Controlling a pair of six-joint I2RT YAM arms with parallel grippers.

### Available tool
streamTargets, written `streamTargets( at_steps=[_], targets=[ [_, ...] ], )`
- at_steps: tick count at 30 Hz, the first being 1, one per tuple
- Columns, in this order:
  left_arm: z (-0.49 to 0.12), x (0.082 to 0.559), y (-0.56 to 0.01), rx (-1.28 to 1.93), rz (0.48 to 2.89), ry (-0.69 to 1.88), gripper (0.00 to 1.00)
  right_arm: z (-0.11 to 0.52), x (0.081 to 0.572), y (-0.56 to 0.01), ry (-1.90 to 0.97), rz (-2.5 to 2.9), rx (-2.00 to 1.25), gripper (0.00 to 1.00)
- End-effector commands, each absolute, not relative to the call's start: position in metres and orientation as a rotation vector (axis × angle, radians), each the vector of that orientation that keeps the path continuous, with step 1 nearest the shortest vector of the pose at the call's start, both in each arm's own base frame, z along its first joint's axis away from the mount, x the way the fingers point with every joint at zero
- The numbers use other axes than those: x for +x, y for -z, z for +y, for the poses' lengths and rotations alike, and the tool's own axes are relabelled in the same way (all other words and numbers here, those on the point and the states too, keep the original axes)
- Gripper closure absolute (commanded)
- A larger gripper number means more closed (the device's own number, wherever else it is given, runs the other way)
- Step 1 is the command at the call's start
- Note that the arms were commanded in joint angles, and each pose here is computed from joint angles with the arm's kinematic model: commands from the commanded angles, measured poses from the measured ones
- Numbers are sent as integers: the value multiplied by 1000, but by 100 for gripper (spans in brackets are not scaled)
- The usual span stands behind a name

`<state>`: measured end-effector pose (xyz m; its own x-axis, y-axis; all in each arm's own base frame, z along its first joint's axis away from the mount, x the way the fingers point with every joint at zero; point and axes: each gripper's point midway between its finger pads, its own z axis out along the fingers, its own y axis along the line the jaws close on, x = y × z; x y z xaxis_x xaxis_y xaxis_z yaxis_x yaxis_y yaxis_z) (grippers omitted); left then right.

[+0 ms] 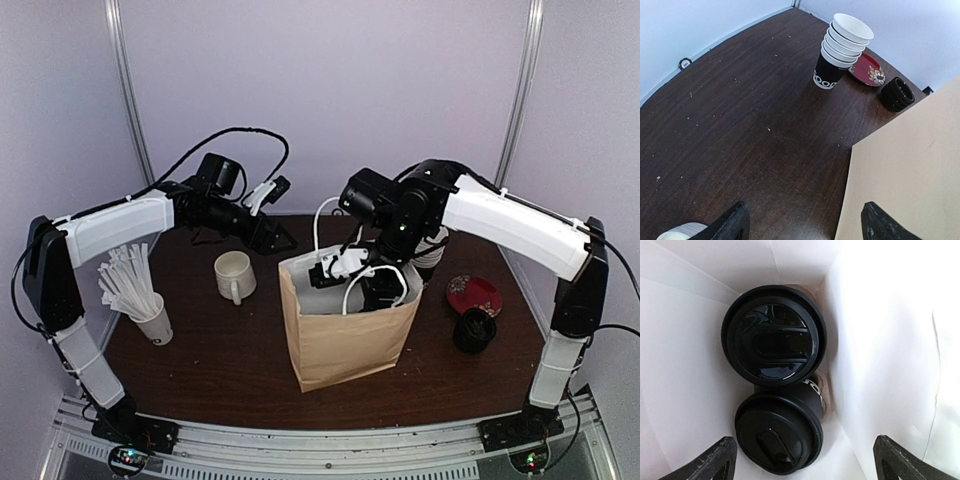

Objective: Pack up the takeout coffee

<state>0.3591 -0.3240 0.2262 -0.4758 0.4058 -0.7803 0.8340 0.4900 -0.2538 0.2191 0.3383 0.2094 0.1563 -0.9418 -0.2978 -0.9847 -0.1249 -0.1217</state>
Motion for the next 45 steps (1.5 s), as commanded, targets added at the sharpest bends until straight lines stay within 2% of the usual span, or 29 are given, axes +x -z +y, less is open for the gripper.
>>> streamTargets(
  at_steps=[1,9,15,21,31,34,37,39,45],
  targets=[
    [-315,351,-247,1040,2022,787,20,333,217,-224,-208,1883,-2129,1],
    [-281,338,-314,940,1991,629,20,332,238,-262,-110,1811,-2002,0],
    [-238,318,-335,798,2078,491,22,328,245,-280,-71,1778,-1960,1],
    [-172,294,-334,547,2252,257,30,315,247,-307,-40,1730,-1904,2],
    [-77,246,-333,191,2407,-109,38,304,262,-334,34,1696,-1801,2],
    [-70,249,-323,180,2427,-184,43,298,265,-349,35,1692,-1739,3],
    [-60,261,-315,160,2443,-317,52,288,266,-368,45,1669,-1679,3],
    [-50,268,-313,112,2448,-369,54,280,265,-381,47,1654,-1641,3],
    [-31,287,-290,18,2503,-355,62,257,265,-405,49,1636,-1525,3]
  ],
)
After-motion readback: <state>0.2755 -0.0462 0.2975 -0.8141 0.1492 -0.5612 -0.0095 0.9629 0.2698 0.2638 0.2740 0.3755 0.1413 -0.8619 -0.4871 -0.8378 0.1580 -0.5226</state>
